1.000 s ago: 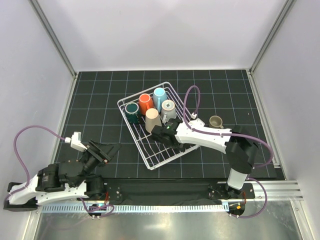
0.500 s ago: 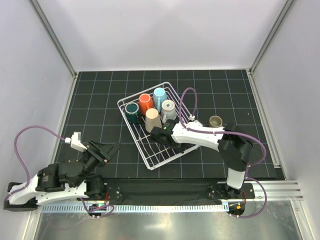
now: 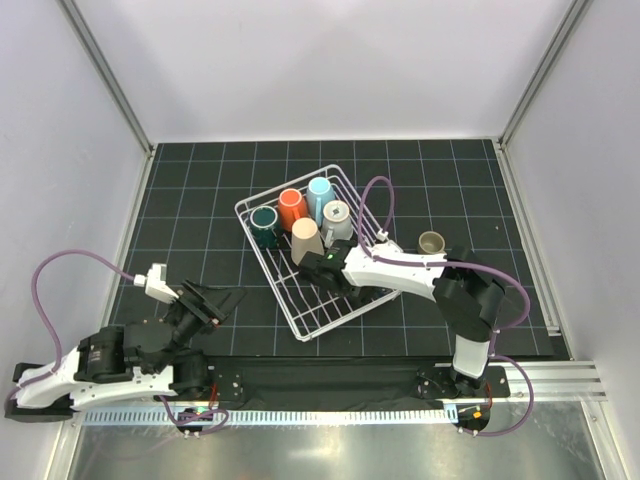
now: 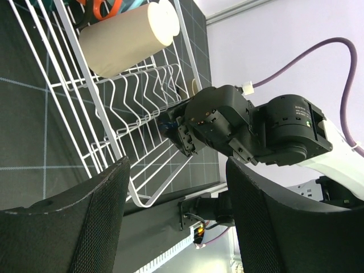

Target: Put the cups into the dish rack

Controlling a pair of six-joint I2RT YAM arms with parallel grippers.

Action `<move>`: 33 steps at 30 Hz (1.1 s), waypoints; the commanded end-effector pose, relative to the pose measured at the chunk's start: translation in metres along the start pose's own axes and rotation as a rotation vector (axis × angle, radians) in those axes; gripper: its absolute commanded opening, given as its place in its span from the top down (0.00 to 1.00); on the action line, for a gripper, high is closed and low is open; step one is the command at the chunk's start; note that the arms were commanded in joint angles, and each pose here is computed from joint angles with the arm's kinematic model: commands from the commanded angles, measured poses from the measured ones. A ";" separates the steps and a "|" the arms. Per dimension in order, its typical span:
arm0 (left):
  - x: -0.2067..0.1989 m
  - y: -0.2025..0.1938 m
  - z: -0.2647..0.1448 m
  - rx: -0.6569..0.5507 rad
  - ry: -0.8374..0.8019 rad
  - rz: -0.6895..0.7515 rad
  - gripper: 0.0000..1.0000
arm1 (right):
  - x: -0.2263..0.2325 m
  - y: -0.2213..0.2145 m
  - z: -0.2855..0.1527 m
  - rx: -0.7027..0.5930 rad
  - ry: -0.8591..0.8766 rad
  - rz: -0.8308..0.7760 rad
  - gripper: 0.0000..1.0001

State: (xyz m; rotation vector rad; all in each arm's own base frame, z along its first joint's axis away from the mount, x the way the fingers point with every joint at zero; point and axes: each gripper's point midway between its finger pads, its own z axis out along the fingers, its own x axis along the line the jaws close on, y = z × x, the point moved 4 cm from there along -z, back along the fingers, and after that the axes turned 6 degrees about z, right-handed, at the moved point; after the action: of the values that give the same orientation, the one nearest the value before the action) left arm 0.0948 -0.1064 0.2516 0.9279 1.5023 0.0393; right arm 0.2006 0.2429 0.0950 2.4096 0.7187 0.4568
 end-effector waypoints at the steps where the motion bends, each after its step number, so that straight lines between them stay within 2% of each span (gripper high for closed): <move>1: -0.002 -0.001 0.004 -0.018 0.016 -0.014 0.33 | -0.016 0.004 -0.004 -0.033 -0.029 -0.077 0.42; 9: -0.002 0.000 0.006 -0.031 0.026 -0.011 0.33 | -0.001 0.007 -0.035 -0.040 0.045 -0.119 0.37; 13: -0.003 0.002 0.006 -0.039 0.032 -0.010 0.33 | 0.006 0.015 -0.054 -0.040 0.105 -0.141 0.36; 23: -0.006 -0.001 0.012 -0.049 0.049 -0.006 0.33 | 0.024 0.022 -0.072 -0.026 0.242 -0.230 0.37; 29: -0.010 -0.006 0.017 -0.041 0.073 0.019 0.33 | 0.045 0.043 -0.101 -0.029 0.467 -0.370 0.39; 31: -0.010 -0.008 0.019 -0.039 0.080 0.024 0.33 | 0.053 0.052 -0.107 -0.037 0.554 -0.462 0.39; 33: -0.009 -0.009 0.020 -0.042 0.084 0.024 0.33 | 0.061 0.070 -0.126 -0.026 0.678 -0.453 0.39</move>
State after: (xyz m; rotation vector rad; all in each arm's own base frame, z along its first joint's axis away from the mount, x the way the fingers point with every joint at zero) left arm 0.1005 -0.1274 0.2386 0.9966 1.5565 0.1230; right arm 0.2011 0.2827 0.1882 2.1143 1.3841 0.8032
